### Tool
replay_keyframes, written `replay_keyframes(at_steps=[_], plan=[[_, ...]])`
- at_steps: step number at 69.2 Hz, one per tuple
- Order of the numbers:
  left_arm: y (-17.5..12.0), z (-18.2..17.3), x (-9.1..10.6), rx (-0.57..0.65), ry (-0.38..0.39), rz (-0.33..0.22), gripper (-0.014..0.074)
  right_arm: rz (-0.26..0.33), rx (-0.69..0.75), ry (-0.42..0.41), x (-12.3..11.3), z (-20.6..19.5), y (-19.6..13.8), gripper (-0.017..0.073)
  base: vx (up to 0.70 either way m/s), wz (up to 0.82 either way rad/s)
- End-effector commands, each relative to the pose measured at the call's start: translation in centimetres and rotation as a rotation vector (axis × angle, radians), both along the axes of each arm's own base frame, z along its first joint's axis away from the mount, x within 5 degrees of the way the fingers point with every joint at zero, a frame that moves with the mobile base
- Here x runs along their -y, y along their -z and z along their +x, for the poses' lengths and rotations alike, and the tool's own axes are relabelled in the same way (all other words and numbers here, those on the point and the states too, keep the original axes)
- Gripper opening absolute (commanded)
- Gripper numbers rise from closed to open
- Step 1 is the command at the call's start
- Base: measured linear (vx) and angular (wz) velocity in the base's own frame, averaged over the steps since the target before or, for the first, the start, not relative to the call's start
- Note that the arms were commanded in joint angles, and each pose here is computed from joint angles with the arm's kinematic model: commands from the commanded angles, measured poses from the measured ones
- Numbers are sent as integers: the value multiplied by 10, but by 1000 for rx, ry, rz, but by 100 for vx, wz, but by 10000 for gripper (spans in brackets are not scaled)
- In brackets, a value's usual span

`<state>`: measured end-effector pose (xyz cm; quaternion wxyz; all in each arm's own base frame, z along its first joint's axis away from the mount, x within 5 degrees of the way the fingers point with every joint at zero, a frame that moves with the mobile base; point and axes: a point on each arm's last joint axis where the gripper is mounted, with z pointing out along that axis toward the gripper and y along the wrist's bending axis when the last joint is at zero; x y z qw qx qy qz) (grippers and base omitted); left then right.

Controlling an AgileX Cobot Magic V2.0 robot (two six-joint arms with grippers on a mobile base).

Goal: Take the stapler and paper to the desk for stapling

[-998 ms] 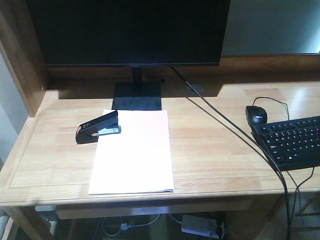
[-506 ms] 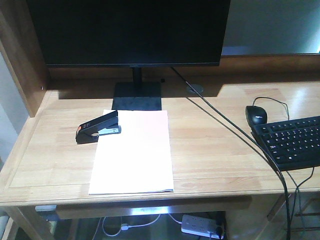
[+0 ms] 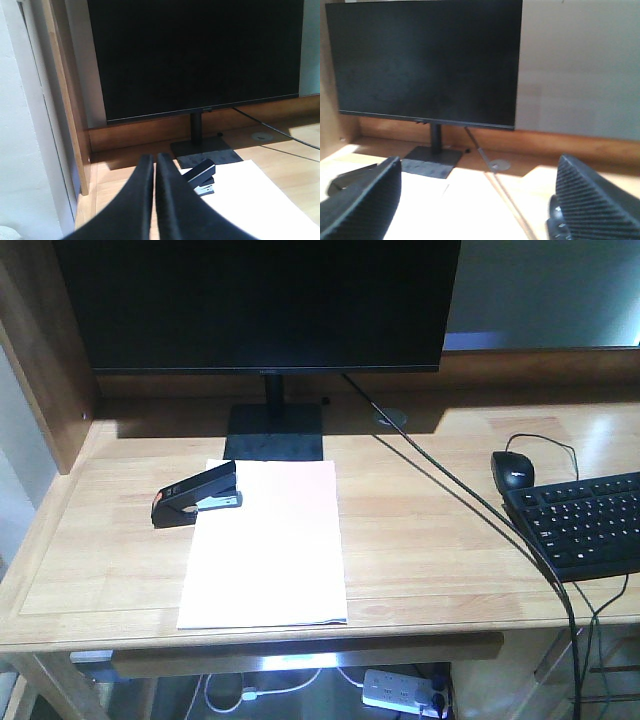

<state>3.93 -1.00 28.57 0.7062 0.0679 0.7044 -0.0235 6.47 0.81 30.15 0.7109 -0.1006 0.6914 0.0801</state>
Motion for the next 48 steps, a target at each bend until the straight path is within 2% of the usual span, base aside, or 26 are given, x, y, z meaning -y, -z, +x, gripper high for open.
replay_keyframes(at_steps=[1,8,12,17,25,48], plan=[[-13,-1,-1,84,-11,-28,-6,-38,62,-15,-2,-1,-11,579,0,0],[-13,-1,-1,84,-11,-28,-6,6,37,4,0,0,-10,507,0,0],[-13,-1,-1,84,-11,-28,-6,21,23,19,2,0,-9,420,0,0],[-13,-1,-1,84,-11,-28,-6,16,22,28,2,1,-9,270,0,0],[-13,-1,-1,84,-11,-28,-6,6,39,14,1,0,-10,-20,0,0],[-13,-1,-1,84,-11,-28,-6,-9,57,6,0,0,-11,-10,0,0]])
